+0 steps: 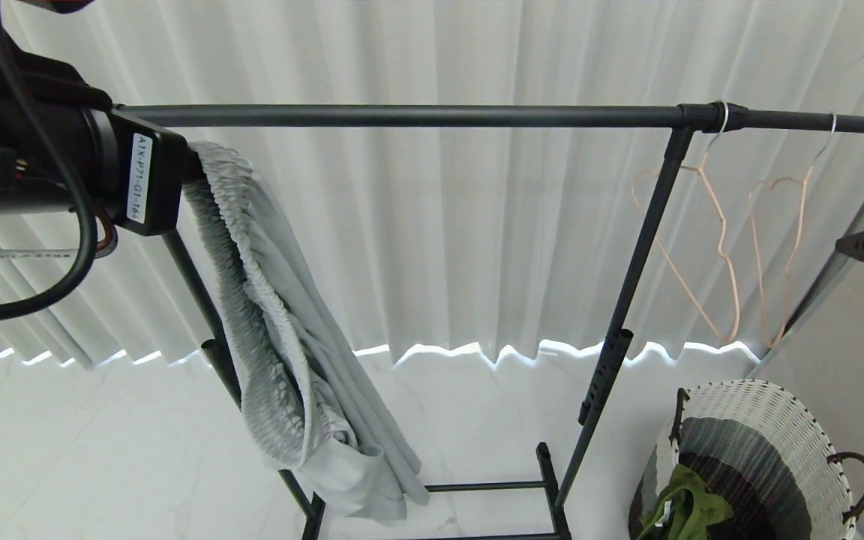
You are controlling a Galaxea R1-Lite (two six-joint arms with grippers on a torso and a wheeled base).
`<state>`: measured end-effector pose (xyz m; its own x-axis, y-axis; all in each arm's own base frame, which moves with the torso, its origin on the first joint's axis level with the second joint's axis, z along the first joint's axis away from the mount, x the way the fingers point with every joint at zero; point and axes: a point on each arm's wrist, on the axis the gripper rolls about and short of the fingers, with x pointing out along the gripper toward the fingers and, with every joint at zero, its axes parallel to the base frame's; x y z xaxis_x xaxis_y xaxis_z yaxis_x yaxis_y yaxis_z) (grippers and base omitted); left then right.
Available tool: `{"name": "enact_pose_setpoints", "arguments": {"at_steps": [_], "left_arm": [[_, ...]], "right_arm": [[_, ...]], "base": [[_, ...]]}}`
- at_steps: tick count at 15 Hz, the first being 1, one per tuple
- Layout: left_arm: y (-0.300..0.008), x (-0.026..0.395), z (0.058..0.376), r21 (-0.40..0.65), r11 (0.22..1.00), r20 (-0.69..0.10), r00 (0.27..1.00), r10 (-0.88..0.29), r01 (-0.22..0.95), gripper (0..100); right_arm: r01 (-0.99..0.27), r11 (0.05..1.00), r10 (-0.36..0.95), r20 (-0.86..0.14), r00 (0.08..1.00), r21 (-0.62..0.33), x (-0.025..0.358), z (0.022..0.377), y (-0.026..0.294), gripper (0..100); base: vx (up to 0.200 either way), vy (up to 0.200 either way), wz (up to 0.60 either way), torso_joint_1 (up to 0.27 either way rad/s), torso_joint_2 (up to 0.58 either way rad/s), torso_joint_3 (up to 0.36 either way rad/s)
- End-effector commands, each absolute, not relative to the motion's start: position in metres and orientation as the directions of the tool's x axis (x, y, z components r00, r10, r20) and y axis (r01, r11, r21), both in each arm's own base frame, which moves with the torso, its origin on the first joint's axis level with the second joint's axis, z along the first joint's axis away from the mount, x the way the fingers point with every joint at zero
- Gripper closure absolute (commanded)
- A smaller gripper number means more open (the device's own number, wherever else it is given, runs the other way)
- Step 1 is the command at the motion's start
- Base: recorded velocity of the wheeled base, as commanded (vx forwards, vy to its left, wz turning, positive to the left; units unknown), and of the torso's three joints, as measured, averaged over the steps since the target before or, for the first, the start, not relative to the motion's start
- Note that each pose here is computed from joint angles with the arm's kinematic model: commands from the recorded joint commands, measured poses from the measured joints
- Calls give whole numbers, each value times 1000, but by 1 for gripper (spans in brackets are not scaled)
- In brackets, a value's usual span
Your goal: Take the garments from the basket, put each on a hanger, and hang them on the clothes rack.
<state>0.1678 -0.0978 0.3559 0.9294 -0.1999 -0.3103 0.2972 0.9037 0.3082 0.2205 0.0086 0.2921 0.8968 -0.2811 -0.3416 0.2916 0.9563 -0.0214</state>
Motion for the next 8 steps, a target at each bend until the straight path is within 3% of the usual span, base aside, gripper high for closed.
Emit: {"name": "enact_pose_setpoints", "arguments": {"at_steps": [1, 8], "left_arm": [[-96, 165, 357, 307, 904, -306, 931, -201, 296, 100], [-96, 166, 356, 308, 904, -308, 930, -200, 297, 100]], "right_arm": [[325, 946, -296, -401, 867, 6, 255, 269, 7, 0], [334, 943, -297, -414, 860, 16, 298, 253, 10, 0]], "base": [[0, 0, 0, 0, 0, 0], [0, 0, 0, 0, 0, 0]]}}
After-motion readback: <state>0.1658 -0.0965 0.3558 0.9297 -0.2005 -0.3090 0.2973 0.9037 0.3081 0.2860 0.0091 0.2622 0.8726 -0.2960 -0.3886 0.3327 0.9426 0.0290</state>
